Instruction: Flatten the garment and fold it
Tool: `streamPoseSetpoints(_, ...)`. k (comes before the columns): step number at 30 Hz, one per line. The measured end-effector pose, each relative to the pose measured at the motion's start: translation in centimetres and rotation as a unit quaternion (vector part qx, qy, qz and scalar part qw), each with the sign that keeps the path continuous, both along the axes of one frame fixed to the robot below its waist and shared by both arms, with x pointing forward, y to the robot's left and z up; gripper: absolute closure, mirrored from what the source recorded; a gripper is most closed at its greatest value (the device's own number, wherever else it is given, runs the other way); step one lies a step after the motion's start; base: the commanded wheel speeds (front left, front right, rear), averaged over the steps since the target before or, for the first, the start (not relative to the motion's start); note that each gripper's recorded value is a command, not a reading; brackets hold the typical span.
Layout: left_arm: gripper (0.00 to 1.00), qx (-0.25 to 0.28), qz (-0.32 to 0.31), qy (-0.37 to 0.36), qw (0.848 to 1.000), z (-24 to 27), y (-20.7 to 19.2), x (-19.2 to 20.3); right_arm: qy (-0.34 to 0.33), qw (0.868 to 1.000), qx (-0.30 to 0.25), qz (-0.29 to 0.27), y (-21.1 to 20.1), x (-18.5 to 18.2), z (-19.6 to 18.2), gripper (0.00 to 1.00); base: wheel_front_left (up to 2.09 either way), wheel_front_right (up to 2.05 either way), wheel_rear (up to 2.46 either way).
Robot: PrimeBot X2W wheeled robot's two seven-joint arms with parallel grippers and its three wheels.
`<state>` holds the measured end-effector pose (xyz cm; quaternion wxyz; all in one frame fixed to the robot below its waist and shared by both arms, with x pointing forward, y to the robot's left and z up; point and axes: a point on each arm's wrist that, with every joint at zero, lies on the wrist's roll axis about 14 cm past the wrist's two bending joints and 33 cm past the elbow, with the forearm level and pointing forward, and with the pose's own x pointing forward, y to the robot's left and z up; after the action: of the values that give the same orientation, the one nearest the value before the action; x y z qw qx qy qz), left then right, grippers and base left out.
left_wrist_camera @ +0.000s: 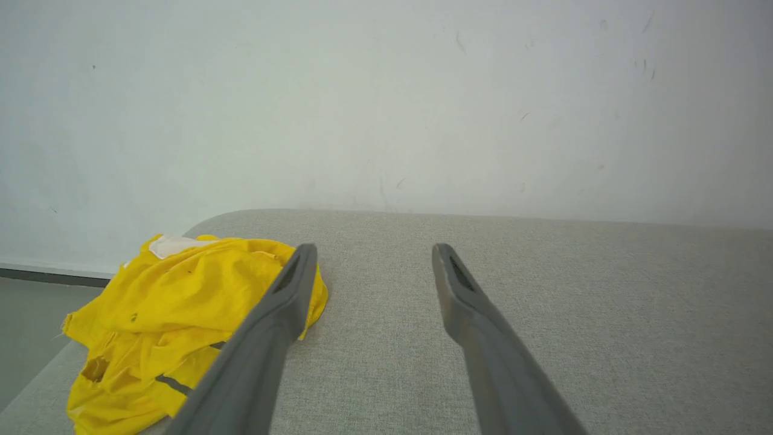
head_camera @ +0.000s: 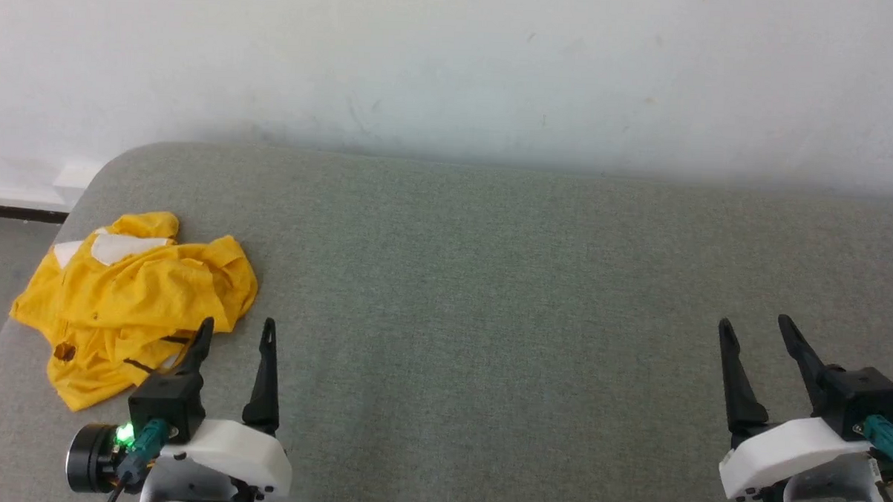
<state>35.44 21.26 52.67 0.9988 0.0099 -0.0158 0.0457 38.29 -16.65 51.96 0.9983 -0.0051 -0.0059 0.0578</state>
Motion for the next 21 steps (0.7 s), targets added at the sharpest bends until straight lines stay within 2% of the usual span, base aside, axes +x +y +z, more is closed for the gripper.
streamPoseSetpoints(21, 0.00, -0.007, 0.086, -0.009, 0.996, -0.3, 5.2, -4.6, -0.004, 0.997, 0.013, 0.080, 5.7, 2.2, -0.4, 0.00, 0.00, 0.00, 0.00)
